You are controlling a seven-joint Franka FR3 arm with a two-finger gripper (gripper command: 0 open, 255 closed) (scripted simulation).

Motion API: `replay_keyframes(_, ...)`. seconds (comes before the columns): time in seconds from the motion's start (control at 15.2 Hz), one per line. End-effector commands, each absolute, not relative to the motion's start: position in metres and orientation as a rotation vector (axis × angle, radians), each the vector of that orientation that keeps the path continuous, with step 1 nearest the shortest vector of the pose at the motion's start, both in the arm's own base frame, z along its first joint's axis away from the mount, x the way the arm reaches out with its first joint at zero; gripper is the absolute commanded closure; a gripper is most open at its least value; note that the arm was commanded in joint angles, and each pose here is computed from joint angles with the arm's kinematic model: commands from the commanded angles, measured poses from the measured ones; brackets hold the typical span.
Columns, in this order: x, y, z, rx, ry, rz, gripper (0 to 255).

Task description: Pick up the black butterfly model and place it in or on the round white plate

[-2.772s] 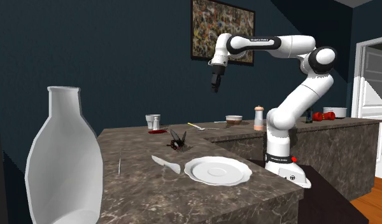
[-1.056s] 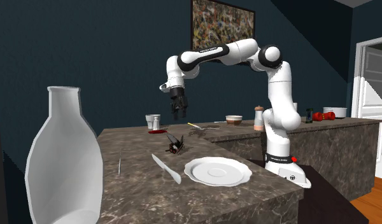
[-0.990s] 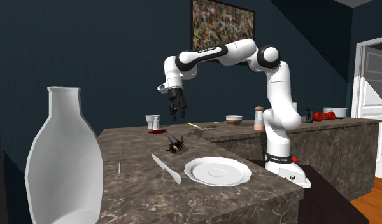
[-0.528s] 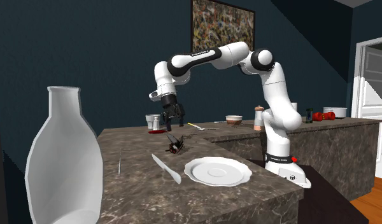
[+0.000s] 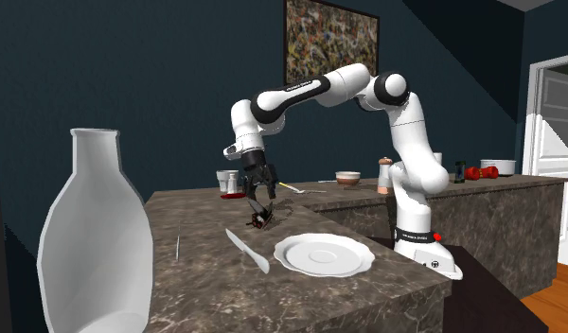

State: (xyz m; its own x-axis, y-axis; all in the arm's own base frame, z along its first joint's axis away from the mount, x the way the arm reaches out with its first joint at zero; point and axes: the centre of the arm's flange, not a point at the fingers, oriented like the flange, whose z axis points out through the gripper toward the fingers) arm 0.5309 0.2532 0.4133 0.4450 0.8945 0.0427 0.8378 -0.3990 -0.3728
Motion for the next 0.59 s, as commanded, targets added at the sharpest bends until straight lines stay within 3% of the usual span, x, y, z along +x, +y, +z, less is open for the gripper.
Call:
replay_keyframes(0.0,0.5309,0.2535,0.4120,-2.362,-1.476,0.233,0)
replay_keyframes(0.26,0.5309,0.2534,0.4121,-2.362,-1.476,0.233,0)
replay_keyframes(0.33,0.5309,0.2534,0.4121,-2.362,-1.476,0.233,255)
replay_keyframes(0.53,0.5309,0.2534,0.4121,-2.362,-1.476,0.233,255)
